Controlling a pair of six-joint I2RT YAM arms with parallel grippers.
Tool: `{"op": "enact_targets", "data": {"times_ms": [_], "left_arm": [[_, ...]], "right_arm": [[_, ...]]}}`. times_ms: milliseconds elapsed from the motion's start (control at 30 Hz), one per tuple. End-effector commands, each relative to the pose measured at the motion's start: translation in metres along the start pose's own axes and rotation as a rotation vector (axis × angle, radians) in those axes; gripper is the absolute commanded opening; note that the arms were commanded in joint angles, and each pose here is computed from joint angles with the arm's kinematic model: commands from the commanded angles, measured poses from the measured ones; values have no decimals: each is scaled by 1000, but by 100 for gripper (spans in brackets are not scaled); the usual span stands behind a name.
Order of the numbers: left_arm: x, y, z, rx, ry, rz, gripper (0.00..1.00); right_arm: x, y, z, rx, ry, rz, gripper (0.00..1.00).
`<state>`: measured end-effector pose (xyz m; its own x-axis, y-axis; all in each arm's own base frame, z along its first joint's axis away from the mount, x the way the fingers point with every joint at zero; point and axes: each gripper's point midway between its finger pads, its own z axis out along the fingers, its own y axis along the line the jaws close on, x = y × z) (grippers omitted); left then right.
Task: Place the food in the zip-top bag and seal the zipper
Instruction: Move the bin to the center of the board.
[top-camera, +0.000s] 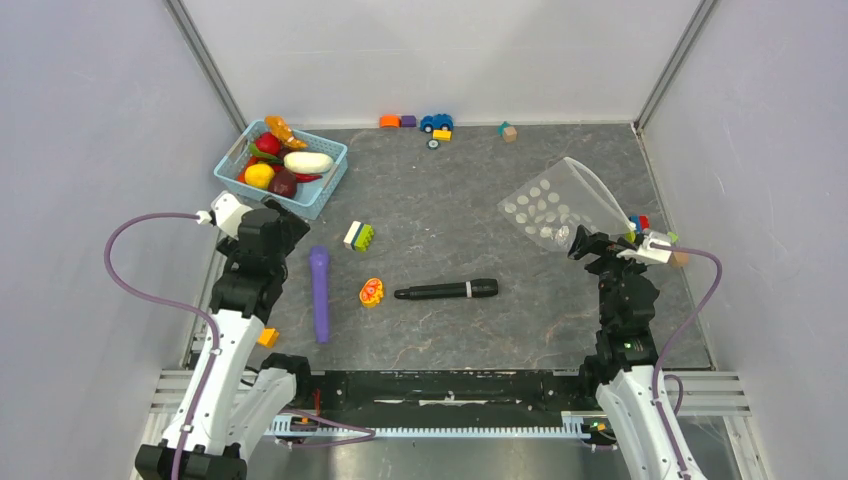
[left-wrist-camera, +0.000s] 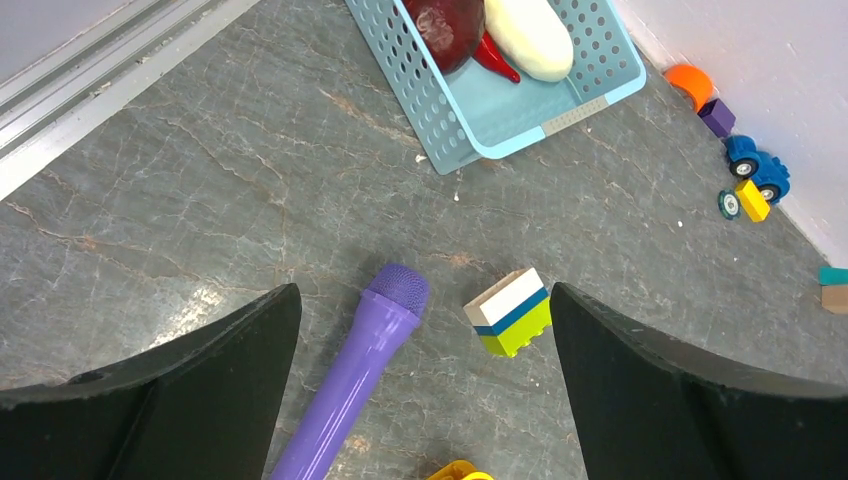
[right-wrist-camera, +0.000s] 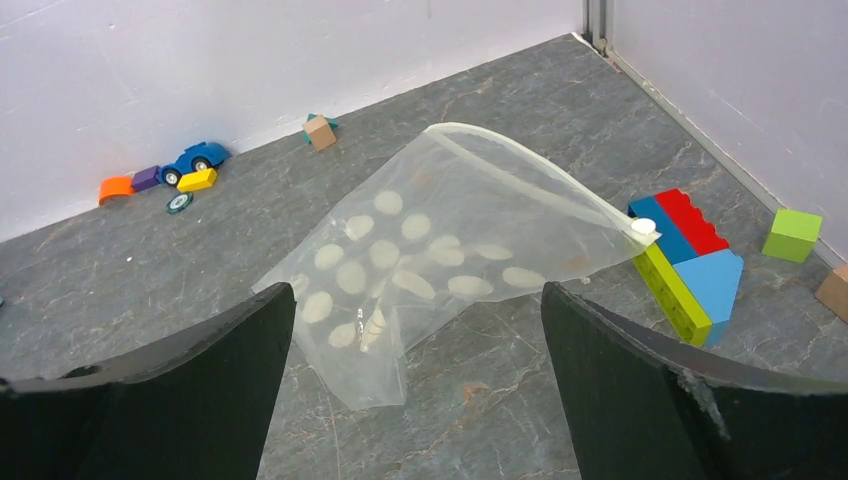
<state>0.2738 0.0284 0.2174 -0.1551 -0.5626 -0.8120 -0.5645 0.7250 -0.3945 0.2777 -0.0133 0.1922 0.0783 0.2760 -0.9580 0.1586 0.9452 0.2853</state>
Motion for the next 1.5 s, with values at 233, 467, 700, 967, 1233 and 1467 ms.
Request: {"op": "enact_targets", "data": {"times_ms": [233, 467, 700, 967, 1233, 1467], "left_arm": [[1, -29, 8, 120, 16, -9, 100], [-10, -81, 39, 226, 11, 41, 100], [19, -131, 117, 216, 206, 346, 100], [61, -148, 205, 184, 335, 600, 100], [74, -148, 239, 166, 363, 693, 98], [99, -148, 252, 199, 452, 760, 68]], "right_arm": [[-5, 15, -7, -120, -101, -12, 98], [1, 36, -8, -243, -69, -68, 98], [13, 44, -6, -292, 16, -99, 98], [21, 43, -4, -282, 62, -92, 98], [18, 42, -5, -280, 41, -102, 98], [16, 42, -4, -276, 47, -114, 98]]}}
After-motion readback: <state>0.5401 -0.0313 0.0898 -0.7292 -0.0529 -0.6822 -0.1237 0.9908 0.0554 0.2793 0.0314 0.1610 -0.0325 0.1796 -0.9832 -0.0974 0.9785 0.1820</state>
